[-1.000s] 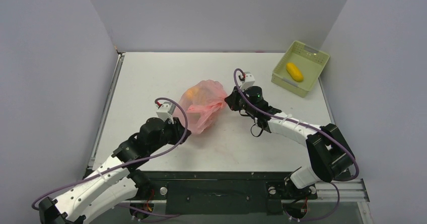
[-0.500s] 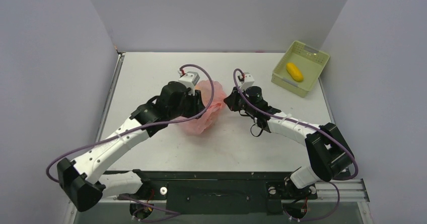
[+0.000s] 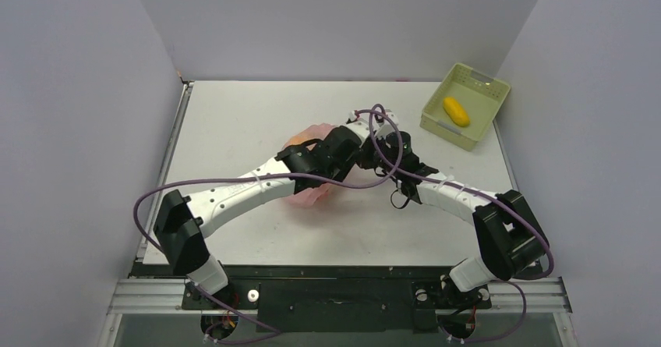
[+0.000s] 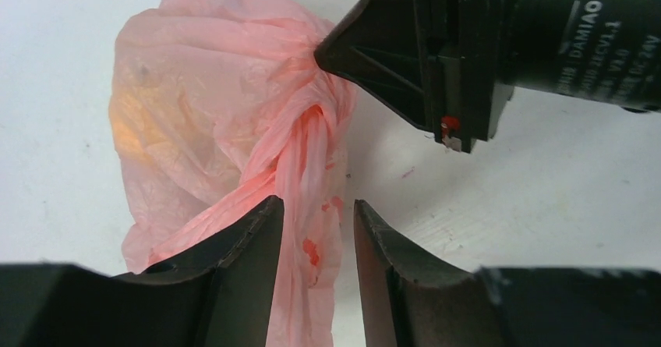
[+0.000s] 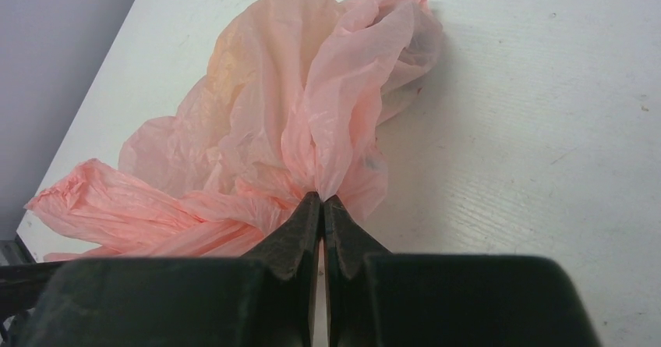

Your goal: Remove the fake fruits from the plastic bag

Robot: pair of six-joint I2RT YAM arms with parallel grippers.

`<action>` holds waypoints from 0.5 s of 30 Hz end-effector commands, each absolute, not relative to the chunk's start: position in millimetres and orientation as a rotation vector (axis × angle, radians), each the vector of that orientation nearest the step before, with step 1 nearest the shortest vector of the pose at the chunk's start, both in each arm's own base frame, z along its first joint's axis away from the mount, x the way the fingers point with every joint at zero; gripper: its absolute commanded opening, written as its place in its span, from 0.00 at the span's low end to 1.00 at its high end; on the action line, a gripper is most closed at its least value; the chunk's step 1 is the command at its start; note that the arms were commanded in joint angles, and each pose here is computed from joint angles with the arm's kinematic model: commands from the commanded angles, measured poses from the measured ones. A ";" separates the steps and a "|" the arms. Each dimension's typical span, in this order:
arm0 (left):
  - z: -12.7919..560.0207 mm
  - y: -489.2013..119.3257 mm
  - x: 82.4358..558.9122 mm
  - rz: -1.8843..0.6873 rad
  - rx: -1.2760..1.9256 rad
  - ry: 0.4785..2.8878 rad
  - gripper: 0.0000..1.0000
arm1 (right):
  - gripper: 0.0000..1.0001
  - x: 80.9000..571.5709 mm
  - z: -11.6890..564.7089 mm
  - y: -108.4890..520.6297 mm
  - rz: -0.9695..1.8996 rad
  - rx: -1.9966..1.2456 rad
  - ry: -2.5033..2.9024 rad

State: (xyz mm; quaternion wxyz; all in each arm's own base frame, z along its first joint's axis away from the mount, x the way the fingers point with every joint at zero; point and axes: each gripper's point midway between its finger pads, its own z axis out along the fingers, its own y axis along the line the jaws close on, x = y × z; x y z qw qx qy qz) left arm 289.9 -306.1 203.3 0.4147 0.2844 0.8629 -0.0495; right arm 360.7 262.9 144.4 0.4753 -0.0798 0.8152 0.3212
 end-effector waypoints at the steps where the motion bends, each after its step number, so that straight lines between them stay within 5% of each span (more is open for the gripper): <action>1: 198.7 -295.0 305.0 0.148 0.766 2.126 0.36 | 0.00 366.7 161.5 267.6 0.881 -0.174 1.912; 10: 174.5 -288.8 312.5 0.279 0.743 2.147 0.25 | 0.00 366.4 160.1 271.9 0.920 -0.177 1.915; 15: 160.6 -301.3 297.9 0.131 0.770 2.195 0.31 | 0.00 366.6 161.3 270.5 0.923 -0.175 1.914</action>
